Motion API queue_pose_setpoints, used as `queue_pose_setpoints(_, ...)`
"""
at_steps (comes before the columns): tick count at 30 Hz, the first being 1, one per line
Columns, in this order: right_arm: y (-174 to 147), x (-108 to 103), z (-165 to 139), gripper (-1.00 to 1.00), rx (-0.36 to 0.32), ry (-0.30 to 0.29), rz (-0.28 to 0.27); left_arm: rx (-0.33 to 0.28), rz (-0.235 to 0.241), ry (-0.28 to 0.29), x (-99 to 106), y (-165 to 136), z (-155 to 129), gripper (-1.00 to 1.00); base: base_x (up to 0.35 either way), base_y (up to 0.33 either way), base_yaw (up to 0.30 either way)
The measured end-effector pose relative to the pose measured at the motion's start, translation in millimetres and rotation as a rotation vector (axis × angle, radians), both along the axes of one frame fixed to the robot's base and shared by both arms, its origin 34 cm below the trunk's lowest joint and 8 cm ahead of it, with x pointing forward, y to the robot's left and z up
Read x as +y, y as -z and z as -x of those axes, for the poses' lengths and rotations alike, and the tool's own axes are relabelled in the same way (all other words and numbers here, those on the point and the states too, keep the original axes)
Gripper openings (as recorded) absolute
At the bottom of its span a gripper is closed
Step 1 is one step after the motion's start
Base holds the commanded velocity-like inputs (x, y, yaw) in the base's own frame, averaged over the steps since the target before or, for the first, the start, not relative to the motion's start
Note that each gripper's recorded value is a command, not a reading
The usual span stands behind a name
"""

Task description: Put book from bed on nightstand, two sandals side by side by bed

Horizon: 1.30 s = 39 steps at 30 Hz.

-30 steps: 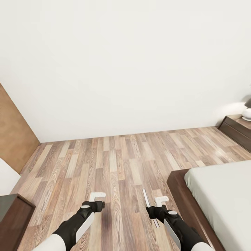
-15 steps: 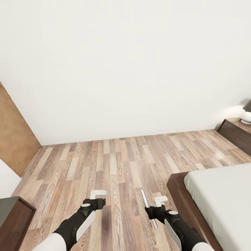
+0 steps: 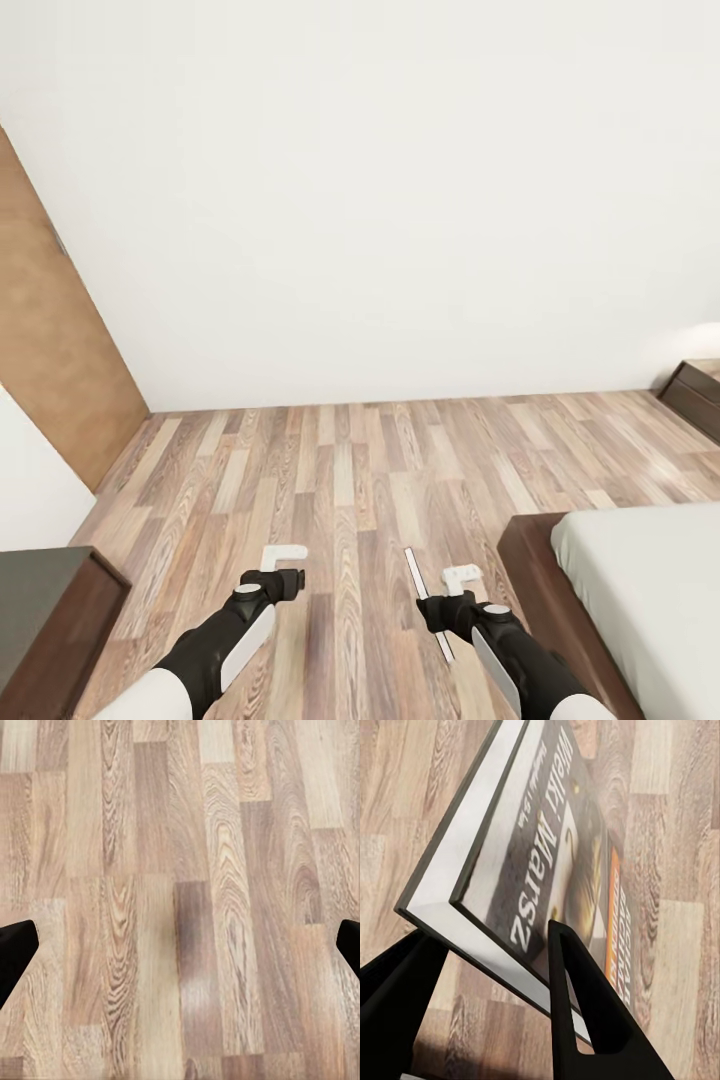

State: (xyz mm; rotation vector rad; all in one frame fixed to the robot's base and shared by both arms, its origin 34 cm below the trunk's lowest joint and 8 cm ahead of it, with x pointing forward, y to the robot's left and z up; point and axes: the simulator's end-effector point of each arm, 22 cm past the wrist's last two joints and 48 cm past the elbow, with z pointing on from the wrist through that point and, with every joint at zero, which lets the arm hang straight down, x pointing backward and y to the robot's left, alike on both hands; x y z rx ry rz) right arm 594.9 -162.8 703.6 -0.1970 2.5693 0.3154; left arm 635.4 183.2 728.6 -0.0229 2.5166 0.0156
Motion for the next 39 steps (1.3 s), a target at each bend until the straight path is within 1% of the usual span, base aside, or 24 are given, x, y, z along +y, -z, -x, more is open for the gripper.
queue_pose_setpoints(5,-7.4,0.1,0.4,-1.00,-0.005,-0.001,-0.001,-0.007,0.001,0.000,-0.8,-8.1,-0.1,1.00,0.000,0.000,0.184)
queue_pose_setpoints(10,-15.3,0.5,0.2,-1.00,-0.013,-0.001,-0.003,-0.015,0.000,-0.001,1.1,-16.2,-0.4,1.00,0.000,0.000,0.074)
queue_pose_setpoints(39,-59.5,0.9,-0.3,-1.00,-0.061,-0.001,-0.006,-0.062,0.002,0.001,-0.3,-62.1,0.6,1.00,0.000,0.000,0.003)
